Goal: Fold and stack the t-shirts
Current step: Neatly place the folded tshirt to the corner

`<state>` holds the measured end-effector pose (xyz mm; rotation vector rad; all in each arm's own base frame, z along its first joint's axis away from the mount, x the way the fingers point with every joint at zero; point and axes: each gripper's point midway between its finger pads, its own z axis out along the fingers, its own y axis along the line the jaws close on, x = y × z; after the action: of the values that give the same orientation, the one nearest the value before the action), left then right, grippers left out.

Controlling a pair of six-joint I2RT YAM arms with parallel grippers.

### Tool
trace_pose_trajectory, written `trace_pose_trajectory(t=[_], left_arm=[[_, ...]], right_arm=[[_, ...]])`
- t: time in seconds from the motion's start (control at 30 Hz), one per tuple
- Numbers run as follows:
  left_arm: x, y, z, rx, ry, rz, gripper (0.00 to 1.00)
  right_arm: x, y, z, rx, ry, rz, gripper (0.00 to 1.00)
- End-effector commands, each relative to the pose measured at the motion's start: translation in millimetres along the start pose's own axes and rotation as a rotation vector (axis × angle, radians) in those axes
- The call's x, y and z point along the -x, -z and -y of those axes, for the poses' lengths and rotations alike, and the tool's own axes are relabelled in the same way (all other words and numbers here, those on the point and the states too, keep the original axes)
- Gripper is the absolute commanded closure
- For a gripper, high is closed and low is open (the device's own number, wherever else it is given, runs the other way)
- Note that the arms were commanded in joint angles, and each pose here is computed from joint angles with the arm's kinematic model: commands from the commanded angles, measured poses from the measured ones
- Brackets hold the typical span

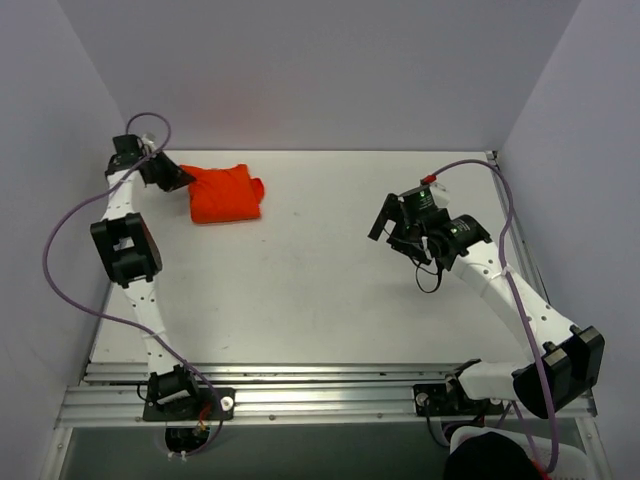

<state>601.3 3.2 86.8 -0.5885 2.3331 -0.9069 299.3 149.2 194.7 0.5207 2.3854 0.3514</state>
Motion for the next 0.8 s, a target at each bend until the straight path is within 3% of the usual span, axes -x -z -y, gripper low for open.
trace_pose_trajectory(t=[0.0,0.1,0.13,0.17,0.2,0.23,0.4,0.6,0.77], left_arm=[[73,70,-60,0.125,0.088,0.197,0.98],[103,102,-90,0.145,0.131,0.288,0.98],[113,116,-105,0.140,0.185,0.320,0.92],[117,119,-114,0.137,0.202,0.329,0.75],[119,122,-119,0.135,0.211,0.336,0.17],[123,128,-127,0.141,0.231,0.349,0.06],[140,142,-115,0.057,0.233,0.397,0.06],[149,161,-62,-0.112,0.215,0.421,0.06],[141,186,-28,-0.023,0.138,0.439,0.06]], right_arm=[[5,-1,-4,0.003,0.004,0.000,0.02],[5,1,-5,0.004,0.012,-0.014,0.02],[4,1,-5,0.005,0.015,-0.018,0.02],[2,1,-4,0.005,0.019,-0.024,0.02],[-2,-1,-1,-0.002,0.026,-0.032,0.02],[-3,0,-1,0.002,0.027,-0.036,0.02],[-10,1,-5,0.028,0.026,-0.061,0.02],[-9,4,-4,0.022,0.052,-0.060,0.02],[1,8,-1,0.004,0.091,-0.024,0.01]])
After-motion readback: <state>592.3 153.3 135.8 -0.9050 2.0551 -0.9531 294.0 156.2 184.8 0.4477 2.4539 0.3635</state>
